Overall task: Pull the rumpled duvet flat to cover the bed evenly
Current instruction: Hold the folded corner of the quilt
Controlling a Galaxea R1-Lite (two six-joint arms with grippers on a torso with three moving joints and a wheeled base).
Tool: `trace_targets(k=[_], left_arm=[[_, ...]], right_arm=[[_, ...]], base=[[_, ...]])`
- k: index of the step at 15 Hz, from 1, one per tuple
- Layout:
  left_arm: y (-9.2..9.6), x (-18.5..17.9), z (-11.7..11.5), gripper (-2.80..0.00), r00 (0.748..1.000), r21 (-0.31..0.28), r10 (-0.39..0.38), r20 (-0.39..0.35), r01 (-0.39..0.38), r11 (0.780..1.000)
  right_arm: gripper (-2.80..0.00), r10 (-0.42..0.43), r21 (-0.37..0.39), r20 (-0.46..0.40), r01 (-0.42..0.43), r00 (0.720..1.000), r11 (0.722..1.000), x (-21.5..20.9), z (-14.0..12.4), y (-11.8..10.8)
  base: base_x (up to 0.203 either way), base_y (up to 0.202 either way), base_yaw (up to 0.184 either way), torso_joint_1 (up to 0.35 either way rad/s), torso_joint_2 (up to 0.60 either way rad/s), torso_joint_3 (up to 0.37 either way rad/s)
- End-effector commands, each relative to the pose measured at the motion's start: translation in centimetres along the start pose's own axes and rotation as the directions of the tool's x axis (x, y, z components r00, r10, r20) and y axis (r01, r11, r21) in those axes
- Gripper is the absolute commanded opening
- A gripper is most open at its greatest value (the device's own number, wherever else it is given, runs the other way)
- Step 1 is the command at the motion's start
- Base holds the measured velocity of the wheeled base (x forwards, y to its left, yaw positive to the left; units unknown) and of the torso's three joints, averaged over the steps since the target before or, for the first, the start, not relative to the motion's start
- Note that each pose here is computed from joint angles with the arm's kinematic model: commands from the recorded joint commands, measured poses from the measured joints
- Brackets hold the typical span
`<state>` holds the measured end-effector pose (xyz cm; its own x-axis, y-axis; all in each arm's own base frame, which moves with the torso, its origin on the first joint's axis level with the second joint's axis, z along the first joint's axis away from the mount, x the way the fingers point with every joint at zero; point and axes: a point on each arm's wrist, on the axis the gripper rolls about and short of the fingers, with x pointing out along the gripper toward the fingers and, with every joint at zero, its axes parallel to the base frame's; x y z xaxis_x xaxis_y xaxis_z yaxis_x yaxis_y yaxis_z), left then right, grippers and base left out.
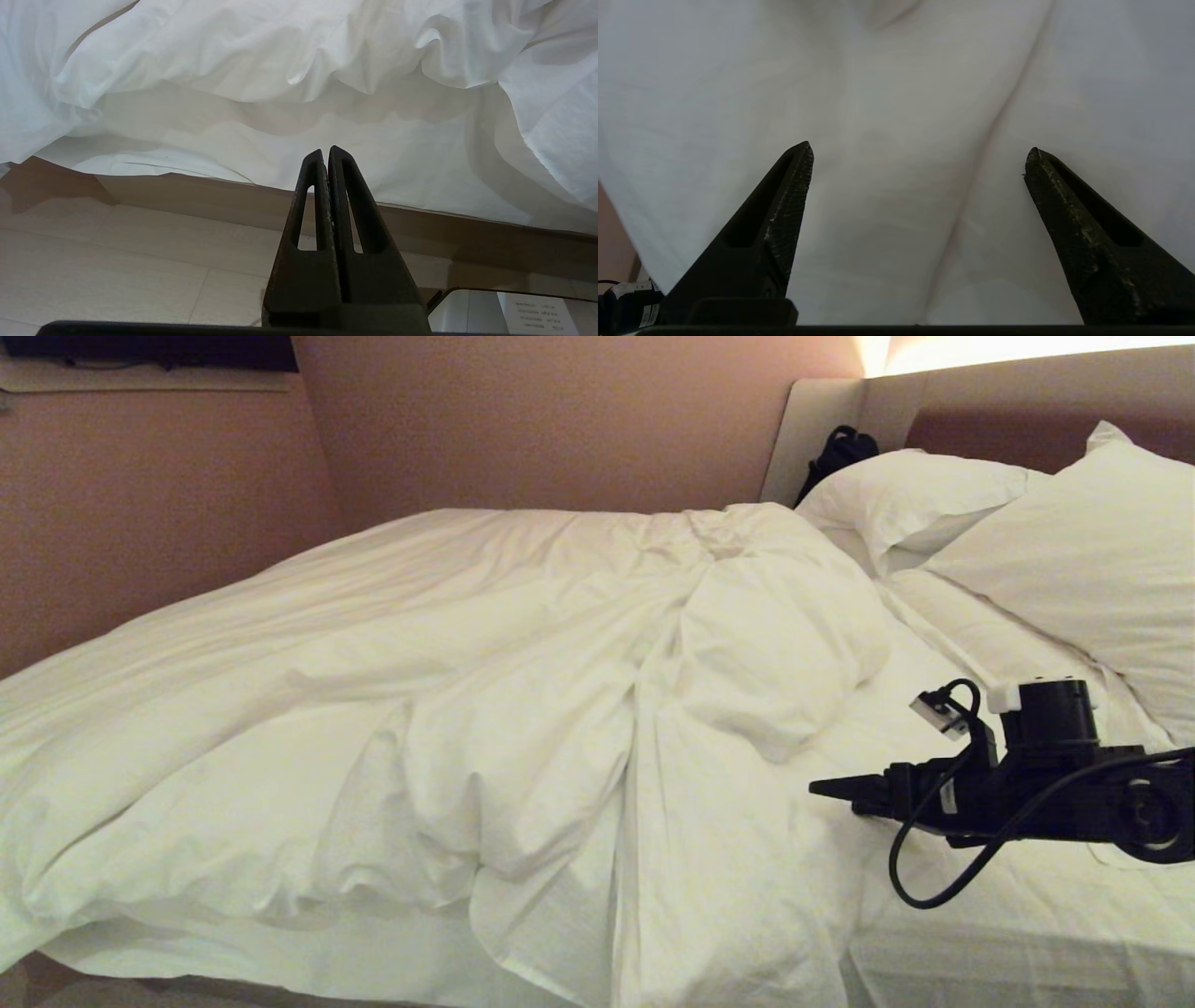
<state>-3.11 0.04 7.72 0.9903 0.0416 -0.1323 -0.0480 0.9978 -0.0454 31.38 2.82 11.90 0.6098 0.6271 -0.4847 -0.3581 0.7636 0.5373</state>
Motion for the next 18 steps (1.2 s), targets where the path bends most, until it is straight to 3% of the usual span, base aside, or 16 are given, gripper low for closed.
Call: trace_targets(k=[1,18], left_arm=[[0.0,0.0,0.0,-2.80,1.000,-0.001,0.001,-0.001,-0.001,1.000],[0.0,0.0,0.0,-2.80,1.000,-0.001,0.001,-0.001,-0.001,1.000]], right_arm=[[0.00,0.005,0.008,-0.015,-0.004,1.000,1.000,0.5,-0.2,-0.3],[0.00,0.046,0.029,-0.133,-0.043,0.990,0.999,3.7,-2.4,0.2]], base=[[0.000,0.000,0.000,0.000,0.00,0.000],[0.000,0.000,0.000,0.000,0.00,0.000]])
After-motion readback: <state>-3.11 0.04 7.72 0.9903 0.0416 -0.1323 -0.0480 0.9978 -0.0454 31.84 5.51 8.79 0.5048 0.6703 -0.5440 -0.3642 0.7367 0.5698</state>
